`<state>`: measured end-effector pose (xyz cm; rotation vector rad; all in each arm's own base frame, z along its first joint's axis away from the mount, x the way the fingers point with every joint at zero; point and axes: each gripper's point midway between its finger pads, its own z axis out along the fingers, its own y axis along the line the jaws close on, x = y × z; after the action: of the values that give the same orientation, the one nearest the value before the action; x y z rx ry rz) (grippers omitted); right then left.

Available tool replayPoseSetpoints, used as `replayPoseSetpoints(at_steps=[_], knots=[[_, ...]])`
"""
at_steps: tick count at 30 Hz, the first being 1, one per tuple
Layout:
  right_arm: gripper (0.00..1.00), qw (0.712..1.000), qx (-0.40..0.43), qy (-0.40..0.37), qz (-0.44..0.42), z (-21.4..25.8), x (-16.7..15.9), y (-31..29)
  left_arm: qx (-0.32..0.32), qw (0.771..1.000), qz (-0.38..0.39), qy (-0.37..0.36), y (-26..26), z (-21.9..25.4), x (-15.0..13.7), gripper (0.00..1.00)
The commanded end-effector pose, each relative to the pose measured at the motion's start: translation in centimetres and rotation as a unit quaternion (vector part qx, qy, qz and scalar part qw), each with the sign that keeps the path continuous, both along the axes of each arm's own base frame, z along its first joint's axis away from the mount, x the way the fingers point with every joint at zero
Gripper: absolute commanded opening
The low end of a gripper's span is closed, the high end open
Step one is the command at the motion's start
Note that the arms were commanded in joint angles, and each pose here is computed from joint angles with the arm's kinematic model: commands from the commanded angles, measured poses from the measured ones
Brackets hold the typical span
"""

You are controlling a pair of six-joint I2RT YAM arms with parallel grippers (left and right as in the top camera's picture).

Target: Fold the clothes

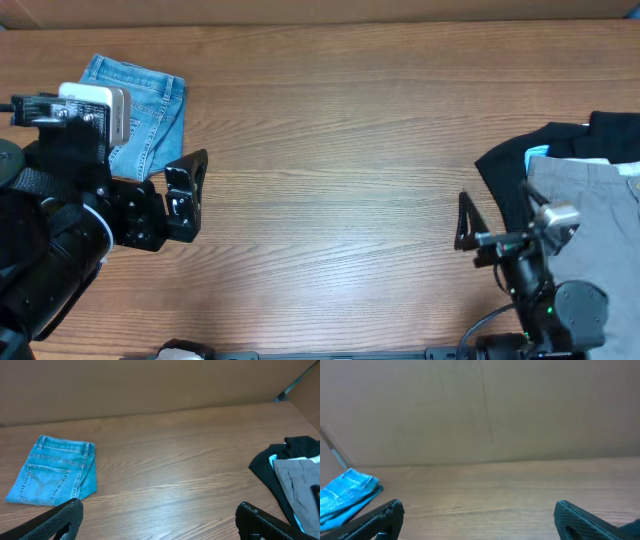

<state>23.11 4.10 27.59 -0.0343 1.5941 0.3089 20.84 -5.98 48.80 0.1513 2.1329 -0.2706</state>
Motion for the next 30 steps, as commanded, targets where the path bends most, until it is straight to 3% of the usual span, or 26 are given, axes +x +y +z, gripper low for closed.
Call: replayPoseSetpoints(at_steps=[1, 6, 11, 17, 30], knots=[[1.0, 0.999, 0.001, -0.025, 0.036, -2.0, -0.7, 0.9, -0.002, 1.0, 0.004, 0.0, 0.0, 0.0, 0.0, 1.0], [1.0, 0.996, -0.006, -0.08, 0.048, -2.9, -0.8, 1.0, -0.002, 1.0, 0.004, 0.0, 0.0, 0.0, 0.0, 1.0], [1.0, 0.995, -0.005, -0.088, 0.048, -4.5, -0.1, 0.9, -0.002, 1.0, 0.004, 0.0, 0.0, 0.0, 0.0, 1.0], [1.0, 0.998, -0.004, -0.059, 0.038, -7.7, 0.7, 0.6, -0.002, 1.0, 0.004, 0.0, 0.0, 0.0, 0.0, 1.0], [1.0, 0.999, 0.001, -0.009, 0.036, -10.0, 0.8, 0.5, -0.002, 1.0, 0.004, 0.0, 0.0, 0.0, 0.0, 1.0]])
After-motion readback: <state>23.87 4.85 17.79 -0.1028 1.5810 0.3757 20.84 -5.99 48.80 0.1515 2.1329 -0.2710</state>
